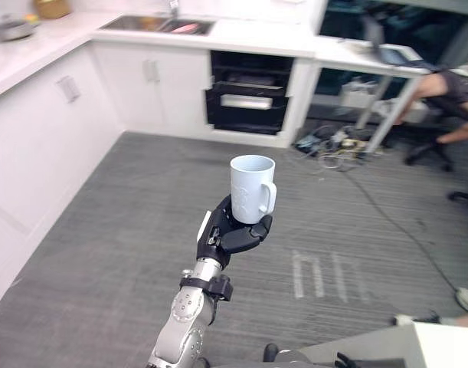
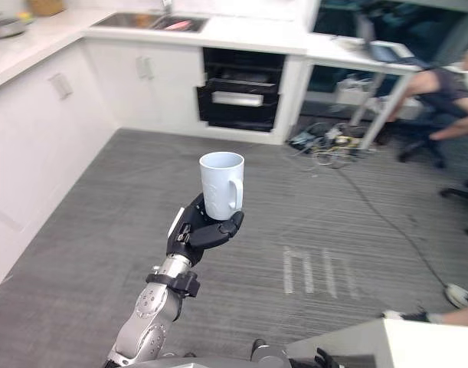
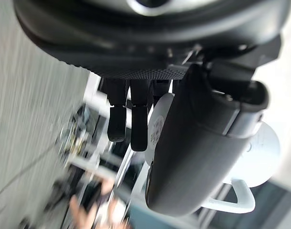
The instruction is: Walk over to the sink, pick up the cup, carry it to the dishwasher, place the cup inside the dishwasher, then close the dishwasher door
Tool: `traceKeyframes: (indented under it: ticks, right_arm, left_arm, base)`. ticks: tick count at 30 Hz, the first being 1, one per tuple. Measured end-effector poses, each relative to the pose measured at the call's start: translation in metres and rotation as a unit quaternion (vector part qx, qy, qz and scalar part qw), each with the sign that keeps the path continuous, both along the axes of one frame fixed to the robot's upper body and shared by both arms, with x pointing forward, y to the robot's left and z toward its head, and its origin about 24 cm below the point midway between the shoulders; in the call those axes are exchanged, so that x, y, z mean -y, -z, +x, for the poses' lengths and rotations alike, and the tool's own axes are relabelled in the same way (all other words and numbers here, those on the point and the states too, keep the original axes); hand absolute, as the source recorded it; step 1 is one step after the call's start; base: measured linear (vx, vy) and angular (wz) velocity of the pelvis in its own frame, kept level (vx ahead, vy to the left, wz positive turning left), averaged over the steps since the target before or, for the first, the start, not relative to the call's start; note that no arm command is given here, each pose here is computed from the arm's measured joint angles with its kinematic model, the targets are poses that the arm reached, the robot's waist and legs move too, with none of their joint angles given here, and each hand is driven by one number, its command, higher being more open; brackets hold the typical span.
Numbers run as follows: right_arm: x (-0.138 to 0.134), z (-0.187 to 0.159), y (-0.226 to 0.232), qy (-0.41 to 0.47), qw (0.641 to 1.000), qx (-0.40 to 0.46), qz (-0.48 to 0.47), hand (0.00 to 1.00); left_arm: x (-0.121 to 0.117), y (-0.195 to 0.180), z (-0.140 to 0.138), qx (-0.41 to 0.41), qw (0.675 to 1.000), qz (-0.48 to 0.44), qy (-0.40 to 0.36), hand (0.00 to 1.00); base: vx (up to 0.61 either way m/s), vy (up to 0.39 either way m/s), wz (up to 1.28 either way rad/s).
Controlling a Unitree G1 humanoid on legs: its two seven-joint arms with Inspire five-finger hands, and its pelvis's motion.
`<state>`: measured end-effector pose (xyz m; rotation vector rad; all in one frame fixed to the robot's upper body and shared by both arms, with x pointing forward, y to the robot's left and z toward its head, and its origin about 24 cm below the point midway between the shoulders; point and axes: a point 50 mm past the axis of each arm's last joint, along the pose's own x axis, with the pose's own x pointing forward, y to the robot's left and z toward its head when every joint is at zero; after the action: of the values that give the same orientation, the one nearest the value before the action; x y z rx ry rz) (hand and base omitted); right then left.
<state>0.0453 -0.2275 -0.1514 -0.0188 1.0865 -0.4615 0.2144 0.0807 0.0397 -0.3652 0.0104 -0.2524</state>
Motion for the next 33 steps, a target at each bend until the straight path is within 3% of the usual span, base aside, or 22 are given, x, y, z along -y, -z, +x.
traceKeyframes:
  ticks: [4,9,14,19,26,33]
  right_arm:
    - [-0.006,0.034,-0.004,-0.017,0.999,0.042,0.005,0.90]
    - [-0.052,0.090,-0.020,-0.106,0.985,0.125,0.045,0.90]
    - [-0.054,0.129,-0.051,-0.146,0.966,0.214,0.012,0.90]
    - [-0.050,0.183,-0.111,-0.206,0.914,0.346,-0.055,0.90]
    - [-0.062,0.192,-0.133,-0.265,0.880,0.388,-0.069,0.90]
    - [-0.070,0.203,-0.155,-0.277,0.852,0.438,-0.074,0.90]
  left_arm:
    - [-0.006,0.002,0.000,-0.001,1.000,0.018,0.001,0.30]
    - [-0.002,0.003,-0.002,-0.002,1.000,0.021,0.011,0.30]
    - [-0.004,-0.005,-0.001,0.012,1.000,0.013,0.000,0.30]
    - [0.006,-0.008,-0.002,0.020,1.000,0.009,0.021,0.30]
    - [0.014,-0.014,0.006,0.033,0.999,0.005,0.032,0.30]
    - [0.010,-0.010,0.002,0.028,0.999,-0.012,0.013,0.30]
  base:
    - [0.07,0.173,0.34]
    - [0.13,0.187,0.02]
    - [0.14,0.071,0.15]
    - [0.31,0.036,0.08]
    - [0.50,-0.141,0.46]
    - [0.51,0.030,-0.37]
